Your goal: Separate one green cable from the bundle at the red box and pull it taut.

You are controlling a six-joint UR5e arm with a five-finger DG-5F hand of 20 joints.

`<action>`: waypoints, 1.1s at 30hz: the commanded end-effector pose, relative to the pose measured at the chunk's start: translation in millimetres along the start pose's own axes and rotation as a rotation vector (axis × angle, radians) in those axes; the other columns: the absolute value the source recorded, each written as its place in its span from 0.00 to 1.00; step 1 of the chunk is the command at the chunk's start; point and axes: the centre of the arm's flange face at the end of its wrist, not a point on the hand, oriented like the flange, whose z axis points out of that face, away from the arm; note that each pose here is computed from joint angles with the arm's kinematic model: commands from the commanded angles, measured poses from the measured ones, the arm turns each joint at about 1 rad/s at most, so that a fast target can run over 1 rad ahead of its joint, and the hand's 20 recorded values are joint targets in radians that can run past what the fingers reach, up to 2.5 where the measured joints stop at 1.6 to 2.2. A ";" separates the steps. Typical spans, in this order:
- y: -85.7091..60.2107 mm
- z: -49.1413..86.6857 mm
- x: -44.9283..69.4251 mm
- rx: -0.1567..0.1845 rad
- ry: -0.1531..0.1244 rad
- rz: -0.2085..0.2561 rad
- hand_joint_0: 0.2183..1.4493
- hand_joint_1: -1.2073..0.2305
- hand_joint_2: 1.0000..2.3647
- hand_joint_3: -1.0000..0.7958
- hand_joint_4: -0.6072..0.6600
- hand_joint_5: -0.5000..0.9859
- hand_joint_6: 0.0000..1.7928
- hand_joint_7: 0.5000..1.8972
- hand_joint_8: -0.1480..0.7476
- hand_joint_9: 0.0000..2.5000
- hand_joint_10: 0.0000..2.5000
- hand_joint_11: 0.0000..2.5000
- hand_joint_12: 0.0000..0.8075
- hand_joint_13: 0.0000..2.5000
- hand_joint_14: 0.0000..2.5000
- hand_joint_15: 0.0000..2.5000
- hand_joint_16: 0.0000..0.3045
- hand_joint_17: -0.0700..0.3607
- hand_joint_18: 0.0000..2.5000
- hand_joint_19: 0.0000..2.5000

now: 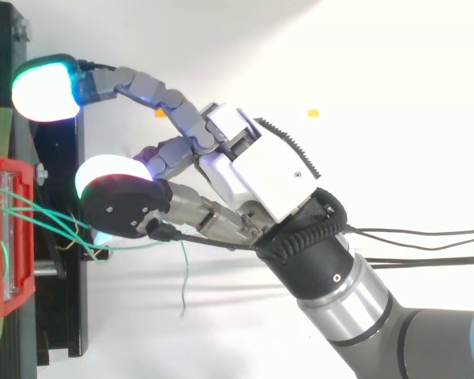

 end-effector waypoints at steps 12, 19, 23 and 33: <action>0.0 -2.2 1.5 0.002 -0.001 0.004 0.17 0.50 0.00 0.28 0.62 0.15 0.28 0.06 0.61 0.53 0.00 0.13 0.59 0.53 0.01 0.20 0.28 0.61 0.46 0.23; -23.4 -0.1 -23.9 0.029 -0.025 -0.019 0.16 0.50 0.00 0.28 0.59 0.15 0.28 0.07 0.54 0.44 0.01 0.29 0.53 0.39 0.01 0.27 0.28 0.61 0.40 0.25; -30.1 2.0 -32.5 0.034 -0.029 -0.013 0.16 0.50 0.00 0.28 0.58 0.14 0.28 0.07 0.53 0.39 0.01 0.29 0.51 0.33 0.01 0.25 0.28 0.60 0.37 0.25; -33.0 12.9 -43.9 0.034 -0.043 -0.020 0.16 0.50 0.00 0.28 0.57 0.14 0.28 0.07 0.57 0.35 0.01 0.23 0.52 0.33 0.01 0.24 0.28 0.60 0.37 0.25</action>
